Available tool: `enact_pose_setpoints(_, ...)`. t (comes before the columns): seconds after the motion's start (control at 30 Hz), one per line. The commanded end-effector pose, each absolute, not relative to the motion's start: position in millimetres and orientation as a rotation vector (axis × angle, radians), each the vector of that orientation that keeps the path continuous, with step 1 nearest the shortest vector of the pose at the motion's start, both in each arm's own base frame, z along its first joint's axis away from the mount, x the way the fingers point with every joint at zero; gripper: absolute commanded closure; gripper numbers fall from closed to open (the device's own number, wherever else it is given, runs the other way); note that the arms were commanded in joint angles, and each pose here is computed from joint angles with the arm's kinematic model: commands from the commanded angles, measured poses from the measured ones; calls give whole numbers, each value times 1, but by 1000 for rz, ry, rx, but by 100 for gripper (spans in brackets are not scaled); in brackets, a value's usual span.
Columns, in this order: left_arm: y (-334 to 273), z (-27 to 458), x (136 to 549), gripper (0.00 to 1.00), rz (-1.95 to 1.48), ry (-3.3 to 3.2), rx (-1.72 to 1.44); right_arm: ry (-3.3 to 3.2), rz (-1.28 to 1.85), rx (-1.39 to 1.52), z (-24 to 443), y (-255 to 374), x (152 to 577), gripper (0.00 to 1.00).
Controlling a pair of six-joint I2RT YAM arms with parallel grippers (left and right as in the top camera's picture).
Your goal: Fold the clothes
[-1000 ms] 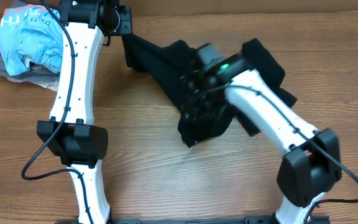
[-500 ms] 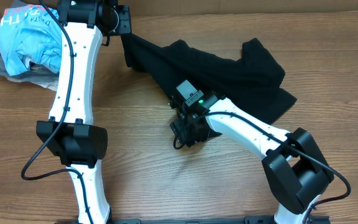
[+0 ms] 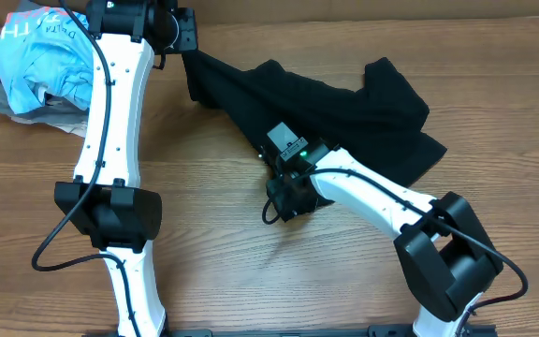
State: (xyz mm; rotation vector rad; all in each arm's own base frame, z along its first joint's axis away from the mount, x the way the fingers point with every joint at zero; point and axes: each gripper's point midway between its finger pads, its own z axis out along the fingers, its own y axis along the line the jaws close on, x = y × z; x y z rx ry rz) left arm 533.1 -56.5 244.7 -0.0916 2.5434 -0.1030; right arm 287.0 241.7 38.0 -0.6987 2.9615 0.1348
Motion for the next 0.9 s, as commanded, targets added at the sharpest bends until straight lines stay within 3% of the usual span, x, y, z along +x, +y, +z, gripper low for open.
enact_pose_setpoints(0.0, -41, 278, 524, 96, -97, 2482, -111, 2881, 167, -461, 108, 223, 327, 96)
enact_pose_setpoints(0.4, -17, 403, 462, 94, -96, 2228, -131, 2531, 170, 186, 346, 29, 385, 96)
enact_pose_setpoints(0.57, -16, 427, 444, 90, -81, 2178, -88, 2346, 202, 313, 410, -24, 371, 96)
enact_pose_setpoints(0.7, -17, 448, 427, 96, -90, 2129, -81, 2230, 276, 316, 449, -43, 350, 96)
enact_pose_setpoints(0.87, -17, 483, 396, 96, -105, 2039, -78, 2112, 308, 290, 485, -51, 325, 96)
